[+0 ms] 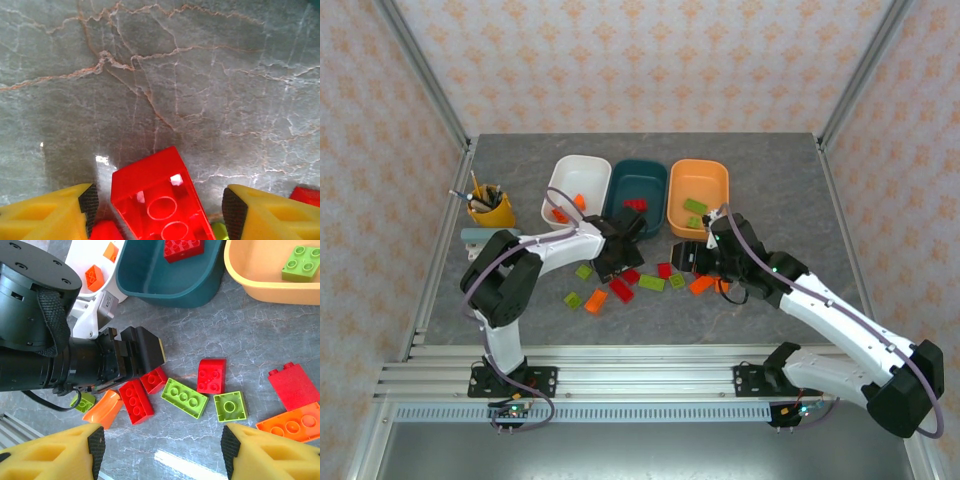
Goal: Sort the legos into containers by color
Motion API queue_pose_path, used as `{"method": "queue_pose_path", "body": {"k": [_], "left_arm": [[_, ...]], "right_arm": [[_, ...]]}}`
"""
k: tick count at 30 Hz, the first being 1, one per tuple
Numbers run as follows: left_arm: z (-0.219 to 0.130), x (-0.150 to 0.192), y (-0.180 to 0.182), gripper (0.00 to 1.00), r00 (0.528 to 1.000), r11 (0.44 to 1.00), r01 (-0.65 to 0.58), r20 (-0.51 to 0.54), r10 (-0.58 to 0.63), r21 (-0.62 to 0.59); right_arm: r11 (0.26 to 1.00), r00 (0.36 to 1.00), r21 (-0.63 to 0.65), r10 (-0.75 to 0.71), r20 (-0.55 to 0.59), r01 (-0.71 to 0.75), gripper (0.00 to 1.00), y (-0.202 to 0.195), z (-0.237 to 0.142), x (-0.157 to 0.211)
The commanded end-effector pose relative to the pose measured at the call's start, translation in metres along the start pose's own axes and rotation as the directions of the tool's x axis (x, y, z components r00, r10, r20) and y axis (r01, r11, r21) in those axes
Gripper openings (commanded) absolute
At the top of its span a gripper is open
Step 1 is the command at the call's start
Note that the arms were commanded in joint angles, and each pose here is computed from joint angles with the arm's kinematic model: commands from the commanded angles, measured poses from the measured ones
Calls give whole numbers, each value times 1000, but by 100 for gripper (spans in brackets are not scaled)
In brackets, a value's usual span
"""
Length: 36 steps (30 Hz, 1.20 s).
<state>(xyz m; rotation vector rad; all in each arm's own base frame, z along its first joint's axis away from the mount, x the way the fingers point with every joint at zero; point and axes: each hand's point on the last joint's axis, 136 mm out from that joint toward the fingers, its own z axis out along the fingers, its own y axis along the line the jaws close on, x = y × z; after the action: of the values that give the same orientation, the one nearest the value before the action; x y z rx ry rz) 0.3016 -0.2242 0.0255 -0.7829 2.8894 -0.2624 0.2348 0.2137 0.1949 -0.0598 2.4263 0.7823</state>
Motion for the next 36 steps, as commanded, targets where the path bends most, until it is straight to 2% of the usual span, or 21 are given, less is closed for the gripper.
{"method": "queue_pose_path", "body": {"k": [1,9,12,19,25,29,32,36], "left_arm": [[2,-9,-7,61,999,1000,9,35,-10,9],[12,-4,-10,41,999,1000,0,34,0,4],[4,-7,-13,35,998,1000,5,58,-6,16],[-70,-31,-33,31,981,997,-40,194,26,68],[-113,-61,-52,32,960,993,-111,264,94,47],[-112,-93,-59,32,957,992,-122,265,119,-4],[-93,-115,-61,32,959,991,-122,252,131,-52],[-71,-134,-68,33,963,989,-127,231,141,-77]], "right_arm": [[1000,1000,14,13,0,-13,65,-4,-2,4],[1000,1000,17,19,-8,-19,65,-6,-2,6],[1000,1000,15,19,-7,-19,65,-5,-2,6],[1000,998,21,16,63,-17,64,-2,-19,-9],[998,976,-20,62,208,-59,65,10,-35,-40],[993,946,-54,115,303,-103,69,18,-41,-64],[989,924,-70,148,352,-132,71,22,-44,-79],[987,920,-73,160,359,-143,71,25,-43,-87]]}}
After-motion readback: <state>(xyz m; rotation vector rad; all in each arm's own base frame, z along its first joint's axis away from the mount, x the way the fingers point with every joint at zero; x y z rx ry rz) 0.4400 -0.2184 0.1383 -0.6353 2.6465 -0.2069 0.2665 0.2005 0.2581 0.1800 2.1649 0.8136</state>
